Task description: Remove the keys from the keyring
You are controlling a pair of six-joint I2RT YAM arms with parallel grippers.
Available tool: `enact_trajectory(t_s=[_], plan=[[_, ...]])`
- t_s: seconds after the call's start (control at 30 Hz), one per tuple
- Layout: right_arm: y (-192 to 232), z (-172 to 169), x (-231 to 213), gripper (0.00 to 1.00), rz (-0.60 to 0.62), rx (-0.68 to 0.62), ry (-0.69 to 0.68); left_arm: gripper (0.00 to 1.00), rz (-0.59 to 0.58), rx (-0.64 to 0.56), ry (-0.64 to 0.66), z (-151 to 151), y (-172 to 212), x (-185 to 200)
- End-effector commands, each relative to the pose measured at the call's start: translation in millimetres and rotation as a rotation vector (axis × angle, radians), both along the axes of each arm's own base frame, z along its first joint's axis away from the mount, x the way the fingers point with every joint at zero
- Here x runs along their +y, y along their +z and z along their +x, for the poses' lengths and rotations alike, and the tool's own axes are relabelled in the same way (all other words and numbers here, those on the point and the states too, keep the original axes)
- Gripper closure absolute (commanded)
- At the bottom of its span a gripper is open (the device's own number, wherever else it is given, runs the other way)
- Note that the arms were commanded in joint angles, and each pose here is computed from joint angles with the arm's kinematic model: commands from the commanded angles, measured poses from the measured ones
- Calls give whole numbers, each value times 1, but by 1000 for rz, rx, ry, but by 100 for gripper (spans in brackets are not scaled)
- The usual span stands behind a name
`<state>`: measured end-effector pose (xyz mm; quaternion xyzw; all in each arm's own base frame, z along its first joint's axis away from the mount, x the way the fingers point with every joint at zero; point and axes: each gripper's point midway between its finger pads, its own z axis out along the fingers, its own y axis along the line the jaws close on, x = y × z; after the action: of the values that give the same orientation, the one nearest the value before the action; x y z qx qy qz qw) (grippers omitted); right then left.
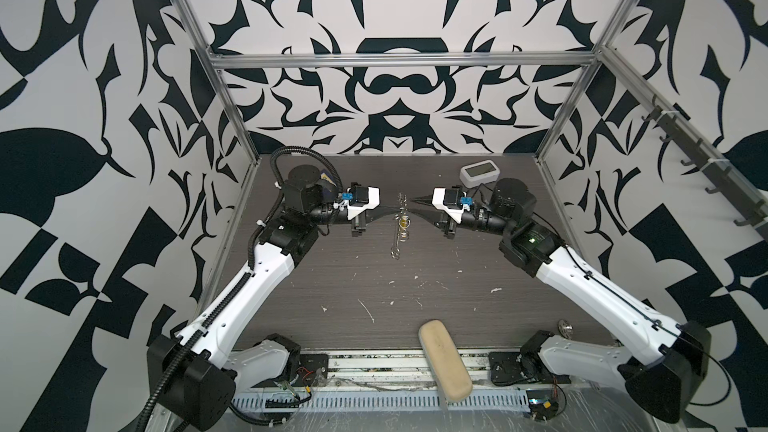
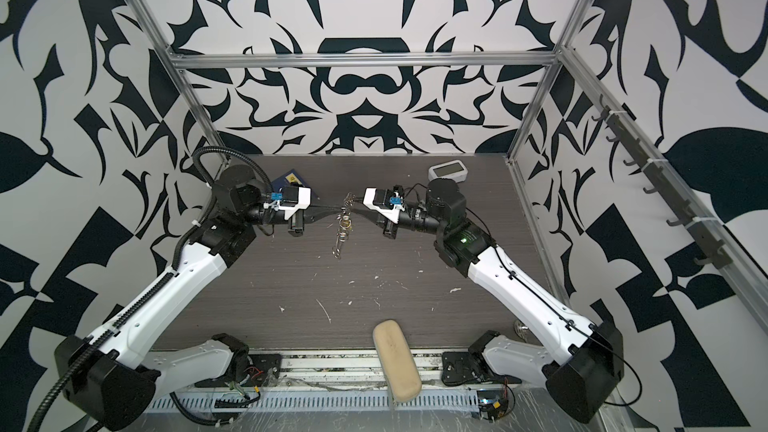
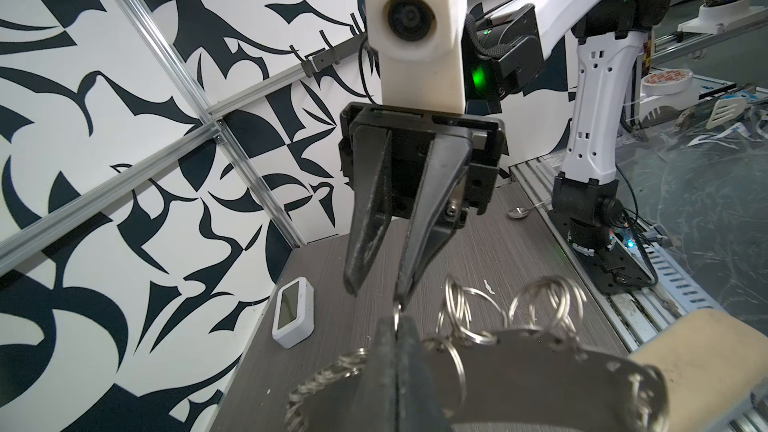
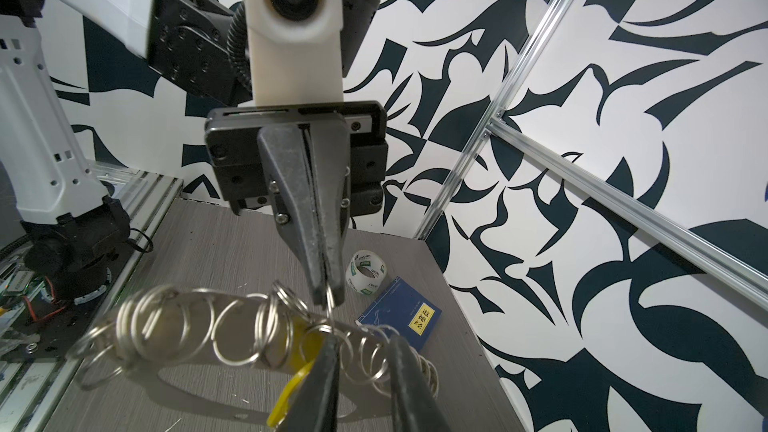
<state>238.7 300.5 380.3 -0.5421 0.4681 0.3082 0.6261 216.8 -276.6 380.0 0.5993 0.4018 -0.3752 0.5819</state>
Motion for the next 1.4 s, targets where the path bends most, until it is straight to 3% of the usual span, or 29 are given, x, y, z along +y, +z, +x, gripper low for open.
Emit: enact_trajectory(t_s=[0.0, 0.33, 0.8, 1.37], plan=[[25, -4, 0, 75, 32, -38, 23, 100, -1, -29, -8, -7, 1, 4], [13, -7, 13, 78, 11, 21, 104, 100, 7, -19, -1, -6, -6, 4], [13, -12, 7, 70, -1, 28, 81, 100, 12, -25, 16, -2, -9, 4], [7, -21, 4, 70, -17, 60, 104, 100, 14, -30, 32, 5, -11, 6]])
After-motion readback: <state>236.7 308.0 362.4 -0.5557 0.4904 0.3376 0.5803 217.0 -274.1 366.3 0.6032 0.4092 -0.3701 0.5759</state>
